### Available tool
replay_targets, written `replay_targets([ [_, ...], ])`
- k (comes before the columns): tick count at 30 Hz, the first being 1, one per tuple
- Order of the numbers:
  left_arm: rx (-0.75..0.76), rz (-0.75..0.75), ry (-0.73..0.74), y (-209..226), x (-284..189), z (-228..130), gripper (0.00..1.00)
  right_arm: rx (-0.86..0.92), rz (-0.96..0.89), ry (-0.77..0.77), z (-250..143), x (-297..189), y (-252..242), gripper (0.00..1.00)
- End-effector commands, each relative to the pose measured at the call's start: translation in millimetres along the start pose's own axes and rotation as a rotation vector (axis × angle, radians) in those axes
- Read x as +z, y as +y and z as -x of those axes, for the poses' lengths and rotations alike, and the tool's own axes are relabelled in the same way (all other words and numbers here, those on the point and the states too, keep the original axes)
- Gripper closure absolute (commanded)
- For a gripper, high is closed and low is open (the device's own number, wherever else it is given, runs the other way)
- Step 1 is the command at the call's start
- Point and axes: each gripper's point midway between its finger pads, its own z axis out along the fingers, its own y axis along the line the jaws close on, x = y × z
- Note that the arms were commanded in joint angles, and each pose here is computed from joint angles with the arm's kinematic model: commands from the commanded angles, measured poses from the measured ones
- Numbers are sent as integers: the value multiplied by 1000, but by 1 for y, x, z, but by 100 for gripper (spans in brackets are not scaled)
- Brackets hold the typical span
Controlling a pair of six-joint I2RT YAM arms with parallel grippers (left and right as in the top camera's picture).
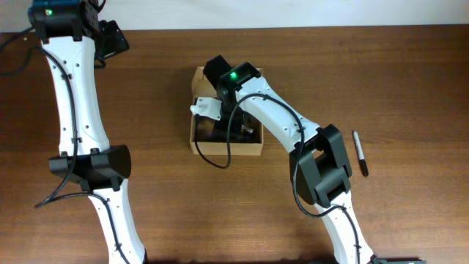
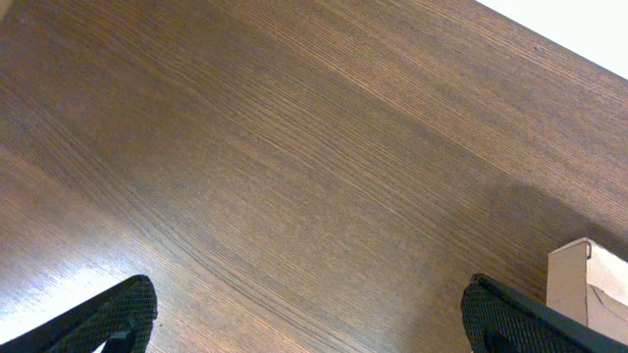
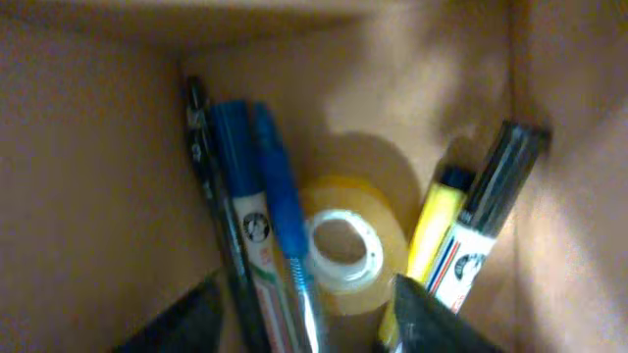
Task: Pack container
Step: 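Carry the blue pen into the box and release it, then return the right gripper and grasp the white-capped black marker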
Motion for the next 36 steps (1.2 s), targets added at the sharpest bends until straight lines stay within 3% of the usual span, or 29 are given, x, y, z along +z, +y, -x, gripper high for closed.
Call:
replay_targets([
  [1, -1, 2, -18, 3, -5, 3, 0, 136, -65, -38, 9, -30, -7, 34],
  [6, -1, 2, -18, 3, -5, 3, 0, 166, -167, -69, 12, -90, -10, 42],
  [12, -1, 2, -18, 3, -5, 3, 0, 393, -425, -251, 1, -209, -38, 42],
  [15, -1, 2, -18, 3, -5, 3, 0, 486, -493, -323, -33, -262, -48, 42],
  [21, -1, 2, -18, 3, -5, 3, 0, 759, -577, -434, -148, -326, -88, 41],
  [23, -1, 2, -18, 3, -5, 3, 0, 853, -552, -457, -187, -321, -102, 41],
  [28, -1, 2, -18, 3, -5, 3, 0, 1071, -451, -308, -279, -253, -118, 41],
  [36, -1, 2, -18, 3, -5, 3, 0, 1217, -249, -129, -346, -138, -89, 38],
])
